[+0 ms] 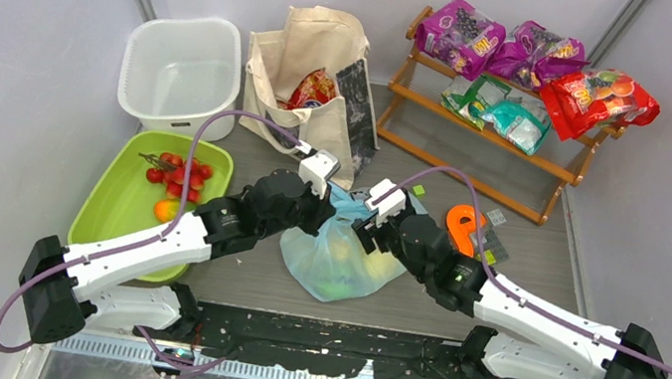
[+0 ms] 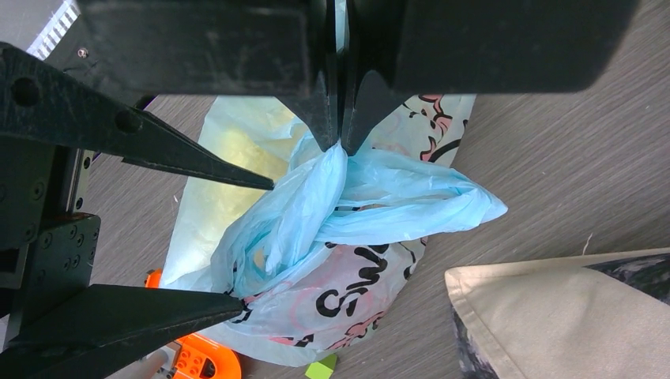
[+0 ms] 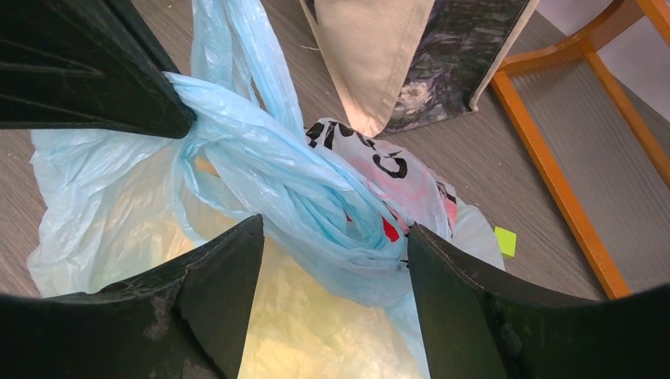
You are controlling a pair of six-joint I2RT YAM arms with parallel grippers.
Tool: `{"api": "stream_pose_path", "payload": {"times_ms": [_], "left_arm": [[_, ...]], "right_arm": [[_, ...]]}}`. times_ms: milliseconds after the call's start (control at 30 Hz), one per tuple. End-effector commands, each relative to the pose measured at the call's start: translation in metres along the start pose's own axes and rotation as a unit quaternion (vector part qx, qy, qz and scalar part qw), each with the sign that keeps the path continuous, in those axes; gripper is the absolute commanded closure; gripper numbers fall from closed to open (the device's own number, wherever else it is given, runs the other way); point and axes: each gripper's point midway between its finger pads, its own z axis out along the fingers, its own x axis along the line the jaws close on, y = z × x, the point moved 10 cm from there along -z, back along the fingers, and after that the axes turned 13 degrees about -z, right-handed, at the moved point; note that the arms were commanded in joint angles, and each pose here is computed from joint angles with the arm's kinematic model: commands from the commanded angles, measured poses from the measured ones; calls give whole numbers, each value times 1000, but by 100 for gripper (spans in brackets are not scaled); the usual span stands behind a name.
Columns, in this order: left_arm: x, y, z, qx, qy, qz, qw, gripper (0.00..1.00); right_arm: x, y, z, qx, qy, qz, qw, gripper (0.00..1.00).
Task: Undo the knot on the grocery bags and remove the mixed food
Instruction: Untie the takeout bag at the center of the board.
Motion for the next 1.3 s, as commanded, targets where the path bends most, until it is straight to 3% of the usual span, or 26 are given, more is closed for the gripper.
{"api": "stream_pose_path", "payload": {"times_ms": [0,200,333,467,567,700,1267], "left_arm": [[-6,14,-5,-25,-14,-8,1000,100],[-5,15,-5,-25,-13,-8,1000,100],[-4,15,-5,-25,-11,-7,1000,100],[-3,14,-6,-24,-7,-3,1000,100],[0,13,-8,-25,-5,3,1000,100],[5,14,-13,-32,4,8,999,100],[39,56,-50,-115,30,29,993,100]], "right_arm": [[3,6,2,-27,14,3,1000,24],[5,-1,3,-15,11,2,1000,24],[4,-4,6,-6,-5,5,1000,32],[0,-5,6,5,-36,9,999,54],[-3,-5,6,10,-55,12,998,75],[-9,-6,4,17,-79,19,997,93],[-71,-8,-27,-4,-176,138,975,95]]}}
